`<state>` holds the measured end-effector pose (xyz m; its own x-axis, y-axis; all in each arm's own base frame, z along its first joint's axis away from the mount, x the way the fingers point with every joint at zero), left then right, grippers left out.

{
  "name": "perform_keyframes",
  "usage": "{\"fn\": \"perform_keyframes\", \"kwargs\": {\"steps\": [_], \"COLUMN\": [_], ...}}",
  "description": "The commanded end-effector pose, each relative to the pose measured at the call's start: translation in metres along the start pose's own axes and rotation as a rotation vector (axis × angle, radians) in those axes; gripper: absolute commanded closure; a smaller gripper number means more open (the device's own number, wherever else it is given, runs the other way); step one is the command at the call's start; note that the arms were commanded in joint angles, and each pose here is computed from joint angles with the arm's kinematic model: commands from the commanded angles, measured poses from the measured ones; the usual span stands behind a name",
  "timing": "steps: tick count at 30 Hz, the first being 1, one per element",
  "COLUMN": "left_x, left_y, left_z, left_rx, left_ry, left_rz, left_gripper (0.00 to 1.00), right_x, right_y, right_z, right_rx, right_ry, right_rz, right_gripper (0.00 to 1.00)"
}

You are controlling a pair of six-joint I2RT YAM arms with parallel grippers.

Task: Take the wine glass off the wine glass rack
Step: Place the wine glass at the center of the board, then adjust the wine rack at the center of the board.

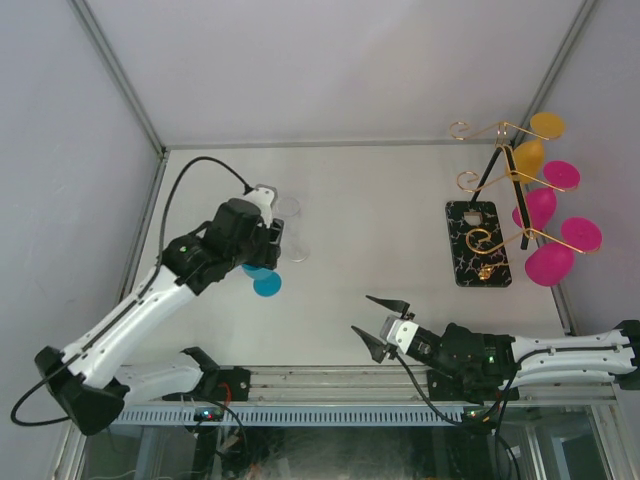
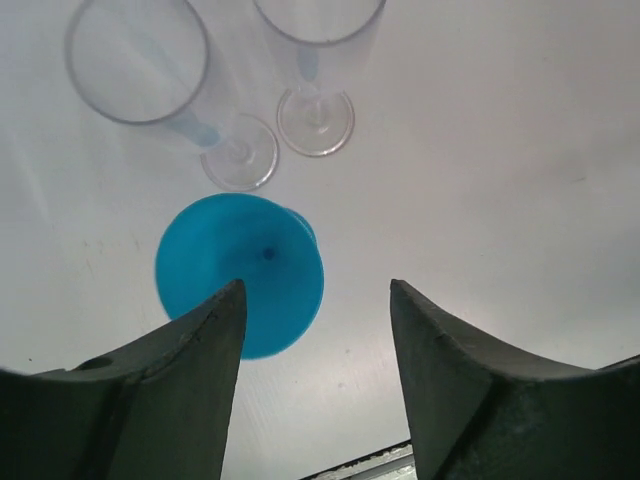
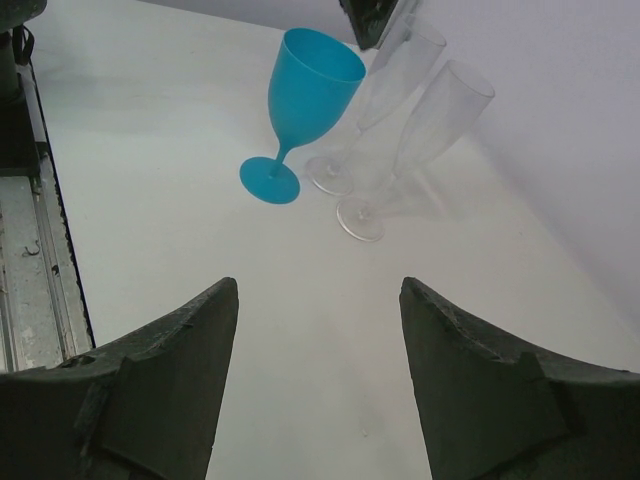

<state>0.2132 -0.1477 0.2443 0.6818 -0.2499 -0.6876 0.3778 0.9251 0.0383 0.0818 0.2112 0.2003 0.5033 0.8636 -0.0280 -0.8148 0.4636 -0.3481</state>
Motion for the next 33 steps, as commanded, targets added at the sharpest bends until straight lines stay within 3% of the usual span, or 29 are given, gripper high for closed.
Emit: {"fn": "perform_keyframes", "kwargs": {"steps": [1, 4, 10, 17, 23, 29, 33], "left_x": [-0.044, -0.063, -0.08, -0.098, -0.106, -0.109, -0.103], "left_y": [0.013, 0.023, 0.05, 0.079, 0.091, 0.093, 0.092], "left_z": [0.025, 0.019, -0.018, -0.065, -0.082, -0.087, -0.092], "left_rx": [-0.017, -0.044, -0.145, -0.311, -0.391, -0.446, -0.506], "left_ry": [-0.147, -0.205, -0.321, -0.437, -0.567, -0.56, -0.537], "left_rz": [0.009, 0.037, 0.156, 0.288, 0.317, 0.322, 0.338], "left_gripper": [0.35, 0.31, 0.12, 0.02, 0.0, 0.0, 0.0], "right_x": [0.003, 0.004, 0.006, 0.016, 0.02, 0.012, -0.005], "right_y": [-0.004, -0.005, -0.002, -0.007, -0.033, -0.068, -0.106], "right_z": [0.017, 0.022, 0.039, 0.058, 0.09, 0.134, 0.143], "right_rx": [0.049, 0.074, 0.198, 0.326, 0.444, 0.513, 0.577], "right_ry": [-0.042, -0.045, -0.09, -0.054, 0.05, 0.059, 0.138], "right_rz": [-0.012, -0.017, 0.002, -0.061, -0.235, -0.327, -0.47], "right_gripper": [0.34, 0.34, 0.25, 0.22, 0.23, 0.23, 0.23]}}
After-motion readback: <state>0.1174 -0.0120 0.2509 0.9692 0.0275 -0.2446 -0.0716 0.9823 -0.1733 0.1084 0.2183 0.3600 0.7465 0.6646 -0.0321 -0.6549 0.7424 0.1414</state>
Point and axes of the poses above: each gripper's point midway between its finger pads, its own x axis out along the fingers, its own y axis along the line the jaws close on, z = x × y, the point moved 5 cm from there along -x, back along the fingers, and after that the axes turned 5 degrees about x, right-handed, at the moved point
